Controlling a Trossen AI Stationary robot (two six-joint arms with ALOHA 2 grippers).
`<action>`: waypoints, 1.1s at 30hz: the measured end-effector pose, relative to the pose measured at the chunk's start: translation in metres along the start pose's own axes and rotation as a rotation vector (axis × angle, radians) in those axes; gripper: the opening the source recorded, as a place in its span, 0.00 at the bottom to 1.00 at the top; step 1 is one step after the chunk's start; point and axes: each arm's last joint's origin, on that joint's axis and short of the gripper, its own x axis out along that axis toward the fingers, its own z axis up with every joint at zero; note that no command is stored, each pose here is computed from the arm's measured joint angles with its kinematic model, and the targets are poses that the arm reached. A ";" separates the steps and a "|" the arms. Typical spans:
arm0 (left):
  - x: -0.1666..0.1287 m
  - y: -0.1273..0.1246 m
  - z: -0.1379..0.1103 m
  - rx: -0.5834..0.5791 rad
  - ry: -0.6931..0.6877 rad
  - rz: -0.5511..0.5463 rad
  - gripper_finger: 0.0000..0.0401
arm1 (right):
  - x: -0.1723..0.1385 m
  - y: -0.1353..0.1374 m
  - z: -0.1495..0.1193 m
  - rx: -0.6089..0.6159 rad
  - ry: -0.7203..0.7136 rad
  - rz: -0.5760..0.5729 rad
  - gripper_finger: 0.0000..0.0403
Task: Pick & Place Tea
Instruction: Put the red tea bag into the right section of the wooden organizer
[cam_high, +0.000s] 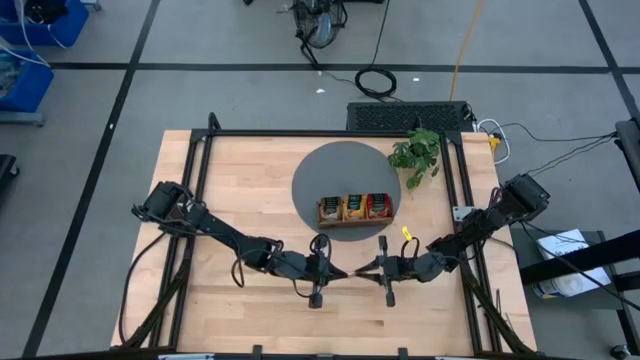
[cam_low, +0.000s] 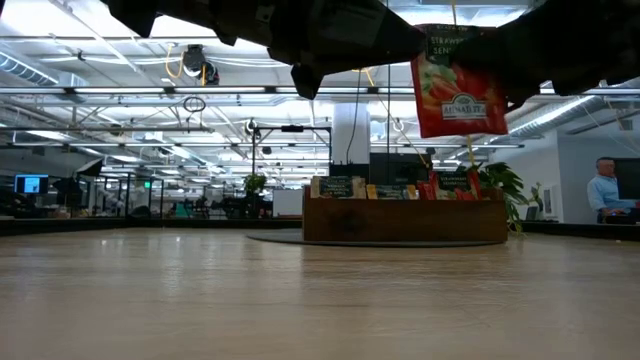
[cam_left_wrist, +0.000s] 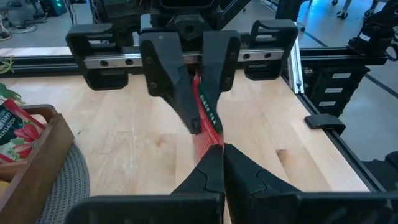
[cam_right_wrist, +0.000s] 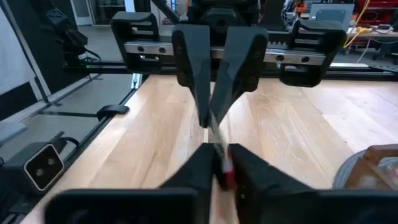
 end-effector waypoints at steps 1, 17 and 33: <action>0.000 0.000 0.000 0.000 0.000 0.000 0.00 | 0.000 0.000 0.000 -0.005 0.000 0.002 0.03; -0.011 0.001 0.002 0.072 0.117 -0.040 0.29 | -0.049 -0.035 -0.002 -0.014 -0.110 0.004 0.00; -0.024 -0.020 -0.006 0.173 0.251 -0.247 0.04 | -0.084 -0.137 -0.011 0.010 0.050 -0.144 0.00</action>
